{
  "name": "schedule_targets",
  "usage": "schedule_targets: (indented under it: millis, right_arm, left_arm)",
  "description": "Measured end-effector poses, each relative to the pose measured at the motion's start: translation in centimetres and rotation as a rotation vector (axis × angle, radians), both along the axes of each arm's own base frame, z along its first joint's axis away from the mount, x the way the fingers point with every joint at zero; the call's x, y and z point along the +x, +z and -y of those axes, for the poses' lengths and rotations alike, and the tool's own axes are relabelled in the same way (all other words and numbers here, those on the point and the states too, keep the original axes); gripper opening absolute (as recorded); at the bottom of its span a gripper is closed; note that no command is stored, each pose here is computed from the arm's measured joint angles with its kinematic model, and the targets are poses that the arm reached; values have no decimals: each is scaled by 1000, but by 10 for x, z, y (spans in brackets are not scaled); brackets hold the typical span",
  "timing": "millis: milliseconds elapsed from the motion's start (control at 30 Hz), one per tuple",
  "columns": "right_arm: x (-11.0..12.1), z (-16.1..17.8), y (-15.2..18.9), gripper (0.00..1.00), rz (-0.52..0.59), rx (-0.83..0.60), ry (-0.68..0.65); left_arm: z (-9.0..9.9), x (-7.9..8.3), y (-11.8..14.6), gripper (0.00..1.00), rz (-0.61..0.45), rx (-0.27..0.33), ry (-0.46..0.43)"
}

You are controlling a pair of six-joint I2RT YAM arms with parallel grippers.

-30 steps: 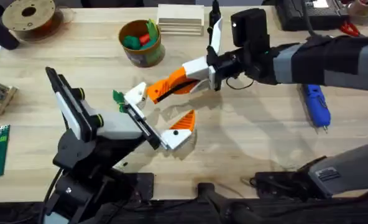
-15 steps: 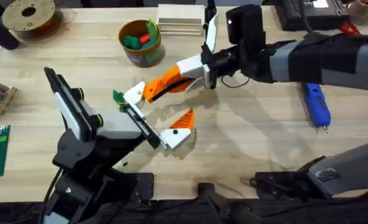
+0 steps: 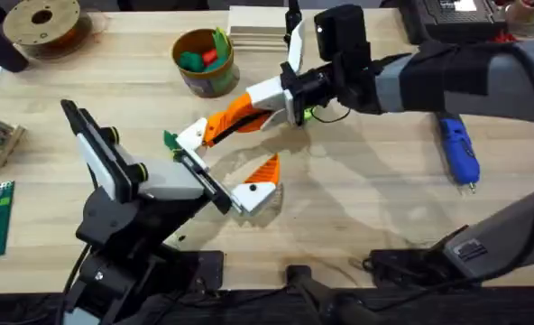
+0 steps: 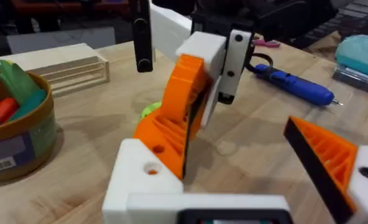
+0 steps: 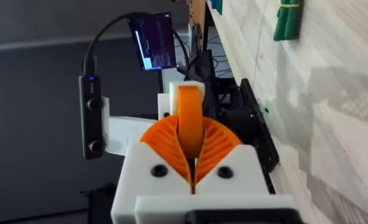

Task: Pick up the gripper from the table and insert it into the empty holder that is missing its gripper. Then pick up a screw, insert it into the mounting hole, and use the screwdriver to tighten it. Finally, clean up the table by picking up the vegetable and placing it into the bucket.

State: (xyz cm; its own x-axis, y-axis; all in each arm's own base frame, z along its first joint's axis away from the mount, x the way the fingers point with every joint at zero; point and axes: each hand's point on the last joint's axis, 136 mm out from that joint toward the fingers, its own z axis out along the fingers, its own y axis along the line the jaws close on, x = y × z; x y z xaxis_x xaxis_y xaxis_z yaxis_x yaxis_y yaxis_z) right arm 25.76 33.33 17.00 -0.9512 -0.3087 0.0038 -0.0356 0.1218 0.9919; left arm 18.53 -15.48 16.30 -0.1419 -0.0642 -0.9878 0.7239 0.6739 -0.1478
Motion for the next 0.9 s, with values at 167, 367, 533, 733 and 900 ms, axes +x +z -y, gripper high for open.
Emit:
schedule_targets:
  millis: [167,367,533,733,900]
  right_arm:
    - [-1,-10,-3,18,-8,2,30]
    - [-6,-25,-5,18,-16,9,79]
    - [-4,-28,-6,17,-15,15,89]
    - [-3,-32,-7,15,-3,22,95]
    - [-1,-33,-8,15,-5,16,86]
  left_arm:
    - [-3,3,0,987,-4,-3,21]
    - [-4,4,0,987,-11,-8,28]
    - [-5,5,0,987,-11,-8,36]
    - [-7,7,-1,987,-12,-8,53]
    - [-7,7,-1,987,-17,-12,57]
